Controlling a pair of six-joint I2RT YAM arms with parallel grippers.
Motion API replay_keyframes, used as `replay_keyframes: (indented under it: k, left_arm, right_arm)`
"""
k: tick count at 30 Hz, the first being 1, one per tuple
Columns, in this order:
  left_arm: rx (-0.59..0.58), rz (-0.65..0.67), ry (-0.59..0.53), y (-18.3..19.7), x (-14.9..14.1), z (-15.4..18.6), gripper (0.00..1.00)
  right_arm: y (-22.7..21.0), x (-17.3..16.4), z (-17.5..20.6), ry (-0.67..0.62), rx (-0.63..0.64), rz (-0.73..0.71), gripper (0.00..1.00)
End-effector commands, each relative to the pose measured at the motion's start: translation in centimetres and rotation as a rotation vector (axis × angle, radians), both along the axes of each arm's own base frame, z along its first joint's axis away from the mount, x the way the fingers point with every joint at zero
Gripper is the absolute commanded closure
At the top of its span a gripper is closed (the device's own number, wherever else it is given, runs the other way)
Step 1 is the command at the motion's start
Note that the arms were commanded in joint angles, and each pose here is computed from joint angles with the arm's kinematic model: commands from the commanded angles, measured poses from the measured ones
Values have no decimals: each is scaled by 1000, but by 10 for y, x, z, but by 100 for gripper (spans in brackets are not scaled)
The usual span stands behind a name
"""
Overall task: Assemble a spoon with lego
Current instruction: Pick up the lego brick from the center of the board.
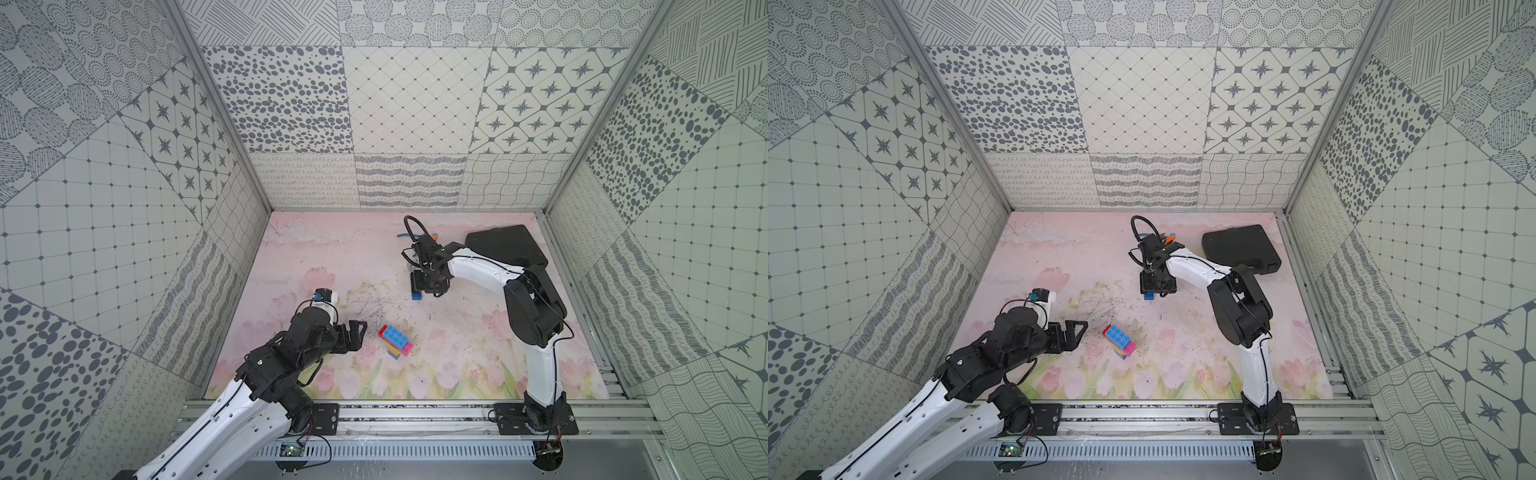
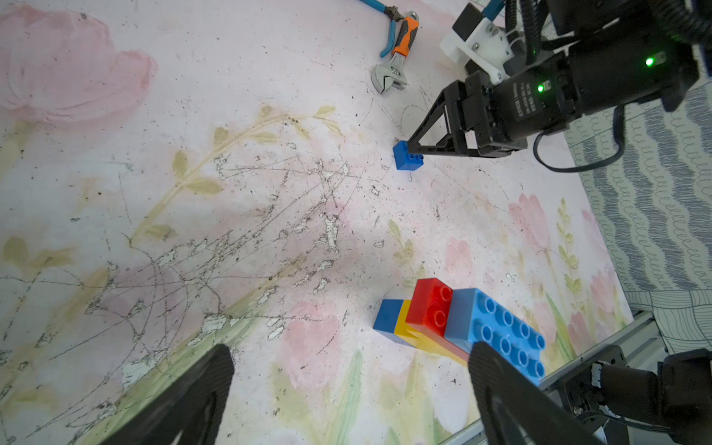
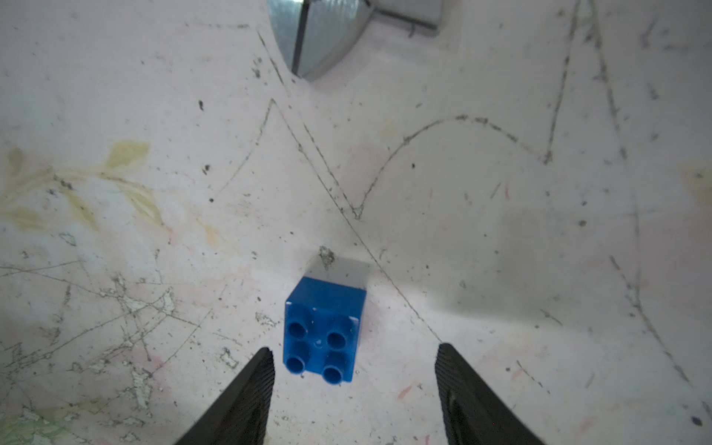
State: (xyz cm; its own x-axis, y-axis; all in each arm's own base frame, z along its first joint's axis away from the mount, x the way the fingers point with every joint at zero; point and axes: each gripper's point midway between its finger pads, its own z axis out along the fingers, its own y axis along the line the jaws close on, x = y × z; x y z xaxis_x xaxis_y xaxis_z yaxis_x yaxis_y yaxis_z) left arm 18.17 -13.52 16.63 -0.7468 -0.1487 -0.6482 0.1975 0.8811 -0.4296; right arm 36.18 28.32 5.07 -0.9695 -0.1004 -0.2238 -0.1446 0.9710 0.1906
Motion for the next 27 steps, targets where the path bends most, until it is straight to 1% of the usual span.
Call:
replay_keyframes:
  k: [1,3,7,9,10,11,14,17,26,27]
  left_arm:
    - [-48,-2,-6,-3,0,1,2]
    - [-52,-5,3,-4,-1,-3,2]
    - [-93,-21,-16,-9,-3,-2,2]
    - [-100,-18,-21,-8,-4,-2,2]
    - [-100,-16,-20,-7,-4,-2,3]
    - [-100,-15,-16,-7,-5,-4,3]
    - [-100,-19,-9,-7,-7,-5,4]
    - [-106,-21,-13,-7,-7,-4,4]
    - [-105,-19,-15,-6,-8,-5,5]
    - [-105,-18,-14,-6,-8,-5,5]
  right_arm:
    - [14,8,1,-21,20,-12,31]
    - [16,7,-2,-10,10,-11,31]
    - [14,6,-10,7,-19,-19,32]
    - [15,4,-13,12,-15,-21,37]
    - [15,4,-14,13,-13,-22,42]
    - [16,4,-15,12,-18,-19,43]
    - [14,4,-18,14,-50,-16,45]
    - [11,3,-22,20,-68,-19,50]
    - [12,-2,-27,21,-105,2,54]
    - [12,-2,-28,21,-108,6,57]
